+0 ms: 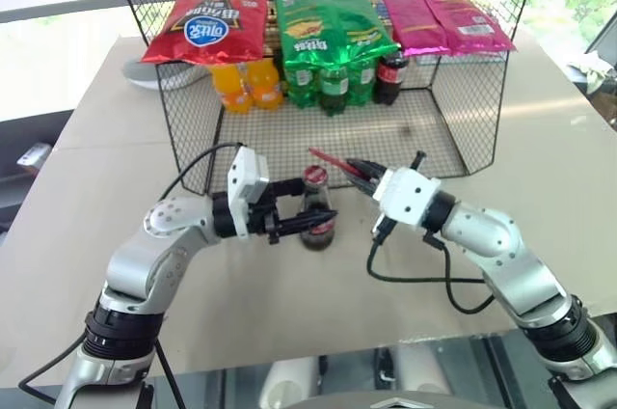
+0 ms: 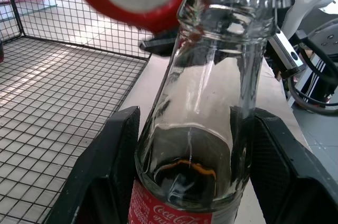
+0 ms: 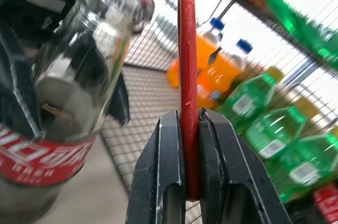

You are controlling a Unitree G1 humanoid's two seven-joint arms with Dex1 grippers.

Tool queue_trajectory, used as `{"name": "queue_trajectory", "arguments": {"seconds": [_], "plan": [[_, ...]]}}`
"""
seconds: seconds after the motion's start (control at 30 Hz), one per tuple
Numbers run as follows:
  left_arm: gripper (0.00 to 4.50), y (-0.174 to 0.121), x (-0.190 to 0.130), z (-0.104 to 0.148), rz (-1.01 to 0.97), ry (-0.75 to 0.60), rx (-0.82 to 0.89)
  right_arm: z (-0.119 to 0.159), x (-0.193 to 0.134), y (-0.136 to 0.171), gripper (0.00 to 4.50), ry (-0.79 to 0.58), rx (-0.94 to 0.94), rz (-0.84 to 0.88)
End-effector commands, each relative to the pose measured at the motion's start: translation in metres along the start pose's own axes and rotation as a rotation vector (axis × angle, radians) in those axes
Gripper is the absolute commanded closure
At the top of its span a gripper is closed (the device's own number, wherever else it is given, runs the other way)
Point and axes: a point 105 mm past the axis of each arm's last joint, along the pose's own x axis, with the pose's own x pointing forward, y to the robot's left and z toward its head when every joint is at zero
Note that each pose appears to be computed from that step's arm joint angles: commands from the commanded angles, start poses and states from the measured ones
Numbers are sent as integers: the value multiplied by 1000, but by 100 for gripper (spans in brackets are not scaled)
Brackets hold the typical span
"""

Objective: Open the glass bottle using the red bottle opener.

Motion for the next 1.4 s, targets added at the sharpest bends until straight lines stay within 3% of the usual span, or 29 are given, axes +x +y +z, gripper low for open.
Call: {"name": "queue_trajectory", "arguments": {"seconds": [0.03,0.5,1.1,1.4], "plan": [[219,-1,1,2,-14,0,4,12,-4,0,450,-62,-91,1],[219,0,-3,4,15,-9,-4,2,-5,31,450,-88,-256,145],[219,3,-4,10,41,-36,-16,-37,-5,51,450,25,-408,-2],[219,4,-2,11,36,-27,-14,-38,7,70,450,8,-425,-29]]}}
